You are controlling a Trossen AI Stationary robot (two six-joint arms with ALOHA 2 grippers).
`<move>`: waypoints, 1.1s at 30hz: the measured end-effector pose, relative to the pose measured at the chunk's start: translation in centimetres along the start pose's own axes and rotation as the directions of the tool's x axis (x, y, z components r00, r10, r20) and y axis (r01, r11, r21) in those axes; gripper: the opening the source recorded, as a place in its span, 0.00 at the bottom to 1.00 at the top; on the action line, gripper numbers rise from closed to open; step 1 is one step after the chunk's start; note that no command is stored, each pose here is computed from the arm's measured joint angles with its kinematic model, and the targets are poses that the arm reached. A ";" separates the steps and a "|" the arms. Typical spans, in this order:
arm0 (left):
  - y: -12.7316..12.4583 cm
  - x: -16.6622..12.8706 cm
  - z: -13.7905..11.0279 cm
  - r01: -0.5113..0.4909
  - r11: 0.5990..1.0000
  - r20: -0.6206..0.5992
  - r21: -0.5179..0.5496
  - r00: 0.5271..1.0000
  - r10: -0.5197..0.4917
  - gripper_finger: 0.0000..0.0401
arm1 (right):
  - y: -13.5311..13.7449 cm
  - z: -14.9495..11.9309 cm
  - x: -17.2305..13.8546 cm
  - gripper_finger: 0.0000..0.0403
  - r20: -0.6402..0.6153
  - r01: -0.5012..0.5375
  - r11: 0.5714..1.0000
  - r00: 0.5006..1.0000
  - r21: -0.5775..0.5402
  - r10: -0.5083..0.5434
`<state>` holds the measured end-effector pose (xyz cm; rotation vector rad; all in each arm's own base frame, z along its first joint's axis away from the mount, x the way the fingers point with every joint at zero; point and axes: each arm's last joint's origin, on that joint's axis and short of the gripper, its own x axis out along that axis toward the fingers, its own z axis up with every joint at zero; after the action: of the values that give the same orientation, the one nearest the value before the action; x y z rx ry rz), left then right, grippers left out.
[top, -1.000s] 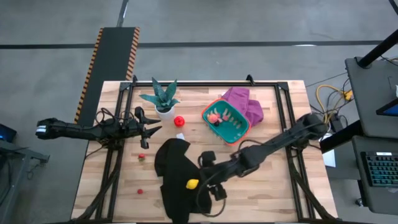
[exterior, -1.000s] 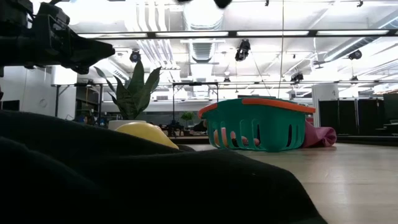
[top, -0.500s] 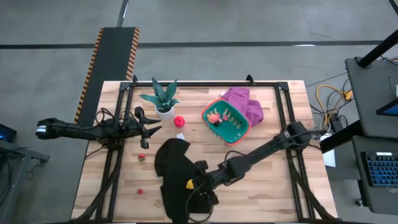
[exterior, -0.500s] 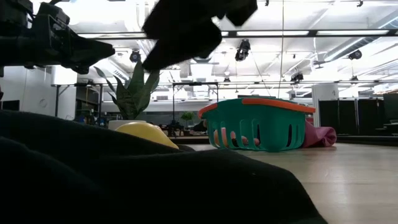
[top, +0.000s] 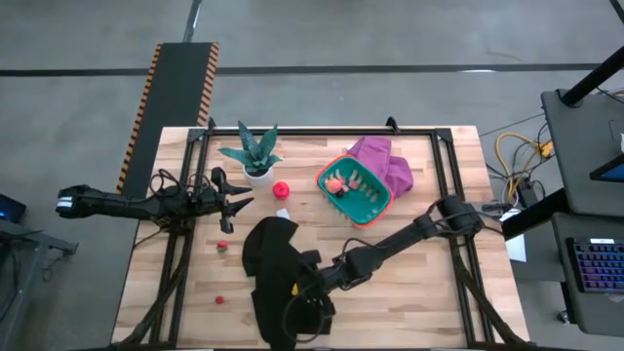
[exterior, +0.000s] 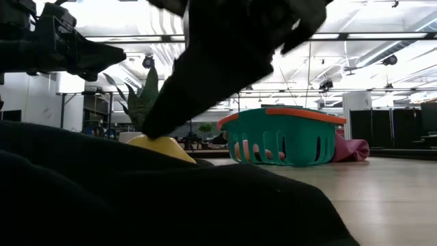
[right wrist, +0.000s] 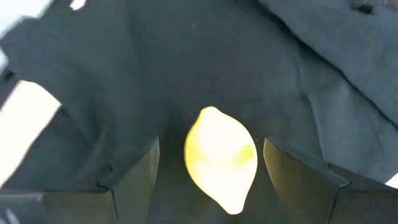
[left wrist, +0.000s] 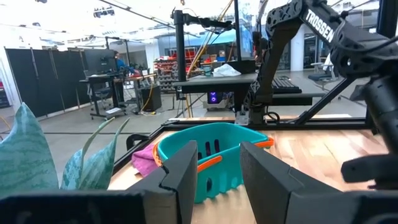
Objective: Pick and placing Produce into tupperware
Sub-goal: Put the lemon into the green basket
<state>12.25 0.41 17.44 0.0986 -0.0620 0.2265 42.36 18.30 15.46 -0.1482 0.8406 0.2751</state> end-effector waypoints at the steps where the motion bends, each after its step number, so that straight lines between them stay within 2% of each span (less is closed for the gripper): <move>1: 0.0 0.0 0.0 0.000 1.000 -0.001 0.000 1.000 0.000 0.27 | -0.1 -0.1 0.2 0.70 -0.006 0.003 1.000 1.000 0.001 -0.003; 9: 0.0 0.0 0.0 0.001 1.000 -0.001 0.001 1.000 -0.001 0.27 | -0.9 -0.3 0.5 0.69 -0.014 0.013 1.000 1.000 0.010 -0.012; 18: 0.0 0.0 0.0 0.001 1.000 -0.001 0.001 1.000 -0.001 0.27 | -0.8 -0.1 0.5 0.64 0.005 0.003 1.000 1.000 0.008 -0.003; 33: 0.0 0.0 0.0 0.000 1.000 -0.002 0.001 1.000 0.000 0.27 | -0.5 -1.2 1.0 0.63 -0.002 -0.007 1.000 1.000 0.020 0.008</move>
<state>12.25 0.40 17.43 0.0996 -0.0603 0.2261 42.24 17.68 13.92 -0.1268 0.8461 0.2736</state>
